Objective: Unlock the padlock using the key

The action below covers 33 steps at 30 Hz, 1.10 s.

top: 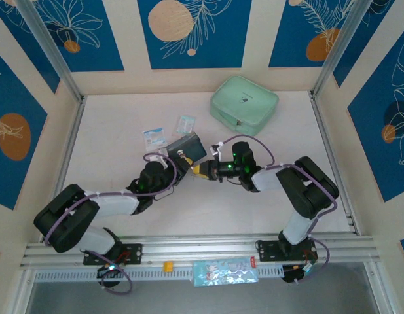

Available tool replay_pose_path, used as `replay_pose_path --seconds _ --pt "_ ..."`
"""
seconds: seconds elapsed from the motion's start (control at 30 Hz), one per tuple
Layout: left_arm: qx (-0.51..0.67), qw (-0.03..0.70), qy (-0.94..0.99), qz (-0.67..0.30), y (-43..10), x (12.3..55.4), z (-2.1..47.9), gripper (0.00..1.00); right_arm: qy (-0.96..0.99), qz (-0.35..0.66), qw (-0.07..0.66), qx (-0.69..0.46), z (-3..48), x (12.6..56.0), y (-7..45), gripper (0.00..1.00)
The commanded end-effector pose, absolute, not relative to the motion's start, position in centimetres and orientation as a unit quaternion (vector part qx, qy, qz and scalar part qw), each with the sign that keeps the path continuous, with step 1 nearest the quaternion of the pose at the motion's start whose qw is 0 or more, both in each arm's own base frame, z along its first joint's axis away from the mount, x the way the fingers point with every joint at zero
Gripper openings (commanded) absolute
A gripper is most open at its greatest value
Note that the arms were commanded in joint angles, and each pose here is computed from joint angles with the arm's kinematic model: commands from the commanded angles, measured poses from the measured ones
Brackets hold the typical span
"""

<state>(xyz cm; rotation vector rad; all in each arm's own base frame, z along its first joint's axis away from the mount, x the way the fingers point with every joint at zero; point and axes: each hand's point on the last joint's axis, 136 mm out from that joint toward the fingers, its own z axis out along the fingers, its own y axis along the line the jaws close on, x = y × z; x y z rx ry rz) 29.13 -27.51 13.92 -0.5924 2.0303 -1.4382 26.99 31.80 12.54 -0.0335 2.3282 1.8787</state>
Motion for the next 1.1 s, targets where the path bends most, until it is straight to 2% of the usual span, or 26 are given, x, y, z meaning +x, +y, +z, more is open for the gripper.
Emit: replay_pose_path --seconds 0.0,0.37,0.67,0.93,1.07 --pt "-0.091 0.2 0.734 -0.643 -33.0 24.1 18.7 0.0 0.769 0.612 0.173 0.068 13.7 33.0 31.6 0.0" --pt "-0.095 0.186 0.722 -0.66 -33.7 24.3 18.6 0.0 0.768 0.594 0.188 0.148 12.2 34.8 31.4 0.0" --pt "-0.088 0.207 0.732 -0.644 -33.0 24.4 18.7 0.0 0.755 0.614 0.172 0.154 12.7 35.1 31.4 0.0" --pt "-0.057 0.219 0.69 -0.687 -33.1 24.9 20.1 0.0 0.727 0.655 0.114 0.172 14.3 34.7 30.8 0.0" --pt "-0.037 0.217 0.661 -0.717 -33.5 24.8 21.1 0.0 0.707 0.674 0.039 0.21 15.0 34.3 31.2 0.0"
